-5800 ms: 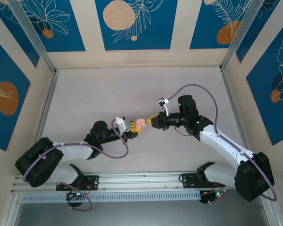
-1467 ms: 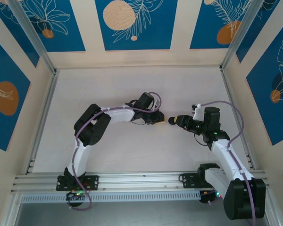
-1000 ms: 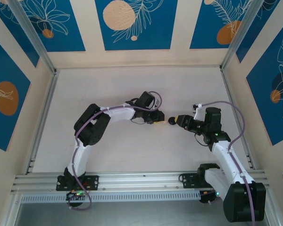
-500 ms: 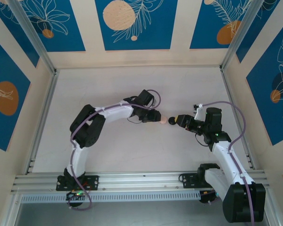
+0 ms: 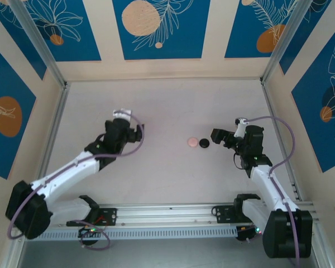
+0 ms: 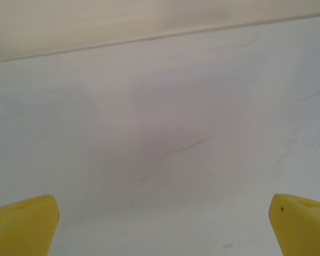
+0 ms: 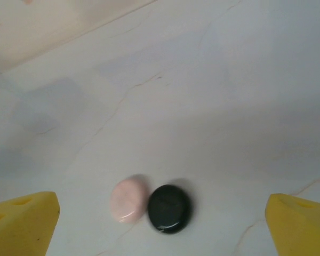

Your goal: Insert wireless bluetooth earbuds into charging case

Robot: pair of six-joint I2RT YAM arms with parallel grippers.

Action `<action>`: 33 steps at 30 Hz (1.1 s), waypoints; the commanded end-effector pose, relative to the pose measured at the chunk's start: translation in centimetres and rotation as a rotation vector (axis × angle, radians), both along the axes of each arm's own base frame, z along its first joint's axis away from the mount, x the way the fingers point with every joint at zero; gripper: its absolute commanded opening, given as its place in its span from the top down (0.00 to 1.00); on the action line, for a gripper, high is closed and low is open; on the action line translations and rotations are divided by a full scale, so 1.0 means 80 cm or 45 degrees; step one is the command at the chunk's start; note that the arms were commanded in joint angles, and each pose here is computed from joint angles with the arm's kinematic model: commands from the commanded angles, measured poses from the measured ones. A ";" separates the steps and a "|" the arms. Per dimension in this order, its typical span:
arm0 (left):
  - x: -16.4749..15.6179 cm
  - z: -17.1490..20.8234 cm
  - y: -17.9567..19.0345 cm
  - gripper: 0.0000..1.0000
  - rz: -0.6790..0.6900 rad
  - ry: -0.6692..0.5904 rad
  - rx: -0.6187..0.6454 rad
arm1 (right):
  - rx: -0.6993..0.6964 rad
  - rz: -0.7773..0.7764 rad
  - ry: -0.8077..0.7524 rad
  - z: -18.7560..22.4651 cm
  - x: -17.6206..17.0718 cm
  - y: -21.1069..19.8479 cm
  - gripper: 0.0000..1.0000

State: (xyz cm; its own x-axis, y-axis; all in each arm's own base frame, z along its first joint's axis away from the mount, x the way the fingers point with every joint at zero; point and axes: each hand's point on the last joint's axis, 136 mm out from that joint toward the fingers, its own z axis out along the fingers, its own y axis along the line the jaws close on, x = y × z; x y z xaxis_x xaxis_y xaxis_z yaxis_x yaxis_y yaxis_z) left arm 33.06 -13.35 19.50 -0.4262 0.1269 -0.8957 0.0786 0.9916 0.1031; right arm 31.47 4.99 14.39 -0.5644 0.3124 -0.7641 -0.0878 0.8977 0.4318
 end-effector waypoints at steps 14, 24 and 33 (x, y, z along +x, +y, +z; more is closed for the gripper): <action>0.031 -0.069 0.137 0.00 0.283 -0.395 0.266 | -0.280 0.035 -0.211 -0.035 0.072 -0.030 0.01; 0.049 -0.099 0.152 0.00 0.228 -0.343 0.116 | -0.261 0.128 -0.292 -0.058 0.090 -0.014 0.01; 0.076 -0.125 0.175 0.00 0.238 -0.191 -0.009 | -0.281 0.145 -0.308 -0.058 0.095 -0.008 0.01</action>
State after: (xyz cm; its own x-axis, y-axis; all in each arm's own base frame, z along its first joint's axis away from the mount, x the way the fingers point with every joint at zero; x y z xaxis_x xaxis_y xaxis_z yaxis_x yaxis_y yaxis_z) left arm 39.18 1.46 10.34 -0.2851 0.0866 -0.9546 -0.1691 0.9758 0.1390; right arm 38.45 4.21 8.31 -0.4385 0.1003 -0.8931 -0.2391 0.9449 0.2235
